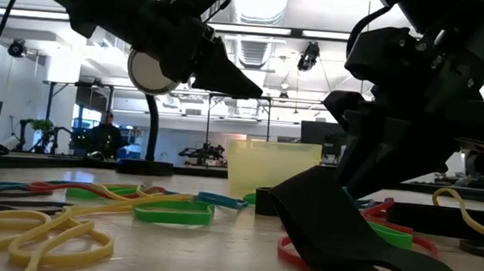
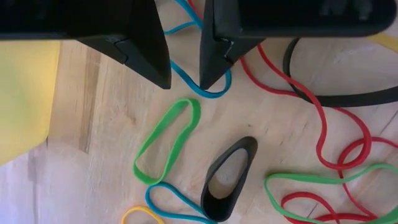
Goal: Pick and place rubber bands into bin
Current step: Put the blue rubber band into the yellow bin
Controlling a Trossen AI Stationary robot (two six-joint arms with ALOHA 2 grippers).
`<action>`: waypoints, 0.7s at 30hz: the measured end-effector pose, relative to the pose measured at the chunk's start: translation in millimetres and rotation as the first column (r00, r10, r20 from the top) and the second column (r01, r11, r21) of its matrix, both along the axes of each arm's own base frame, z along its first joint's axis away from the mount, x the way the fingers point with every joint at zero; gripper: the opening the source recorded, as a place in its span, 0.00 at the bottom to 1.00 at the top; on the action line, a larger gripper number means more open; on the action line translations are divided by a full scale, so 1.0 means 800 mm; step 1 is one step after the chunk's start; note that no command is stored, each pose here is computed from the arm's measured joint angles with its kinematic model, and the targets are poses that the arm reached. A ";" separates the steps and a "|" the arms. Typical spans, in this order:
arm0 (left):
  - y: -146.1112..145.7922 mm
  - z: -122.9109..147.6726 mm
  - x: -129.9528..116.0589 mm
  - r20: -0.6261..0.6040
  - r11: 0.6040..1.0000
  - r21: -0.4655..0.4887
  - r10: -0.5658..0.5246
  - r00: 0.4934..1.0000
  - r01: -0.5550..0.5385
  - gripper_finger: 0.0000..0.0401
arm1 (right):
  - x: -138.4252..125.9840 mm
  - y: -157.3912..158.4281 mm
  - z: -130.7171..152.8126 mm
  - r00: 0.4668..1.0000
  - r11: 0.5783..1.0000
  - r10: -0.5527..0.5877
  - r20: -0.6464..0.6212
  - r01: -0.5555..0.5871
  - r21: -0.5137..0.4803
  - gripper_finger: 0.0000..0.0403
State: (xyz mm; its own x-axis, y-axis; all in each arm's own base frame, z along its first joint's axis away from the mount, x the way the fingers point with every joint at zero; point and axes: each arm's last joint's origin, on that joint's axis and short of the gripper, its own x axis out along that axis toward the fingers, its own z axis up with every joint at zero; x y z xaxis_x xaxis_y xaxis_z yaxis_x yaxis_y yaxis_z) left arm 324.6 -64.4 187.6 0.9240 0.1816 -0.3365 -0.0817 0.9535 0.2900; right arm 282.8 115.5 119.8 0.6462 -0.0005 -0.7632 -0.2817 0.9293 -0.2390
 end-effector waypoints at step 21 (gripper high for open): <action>0.000 0.000 0.000 0.000 1.000 0.000 0.000 1.000 0.000 0.26 | 0.002 0.001 0.002 0.999 0.999 -0.019 0.027 0.018 0.026 0.02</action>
State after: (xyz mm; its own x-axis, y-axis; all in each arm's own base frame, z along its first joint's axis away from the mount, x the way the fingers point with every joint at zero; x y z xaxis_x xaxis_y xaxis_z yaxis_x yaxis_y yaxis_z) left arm 324.7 -64.3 187.6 0.9241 0.1819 -0.3362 -0.0822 0.9535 0.2899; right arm 284.8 116.3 121.7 0.6665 0.0068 -0.7455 -0.2582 0.9402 -0.2222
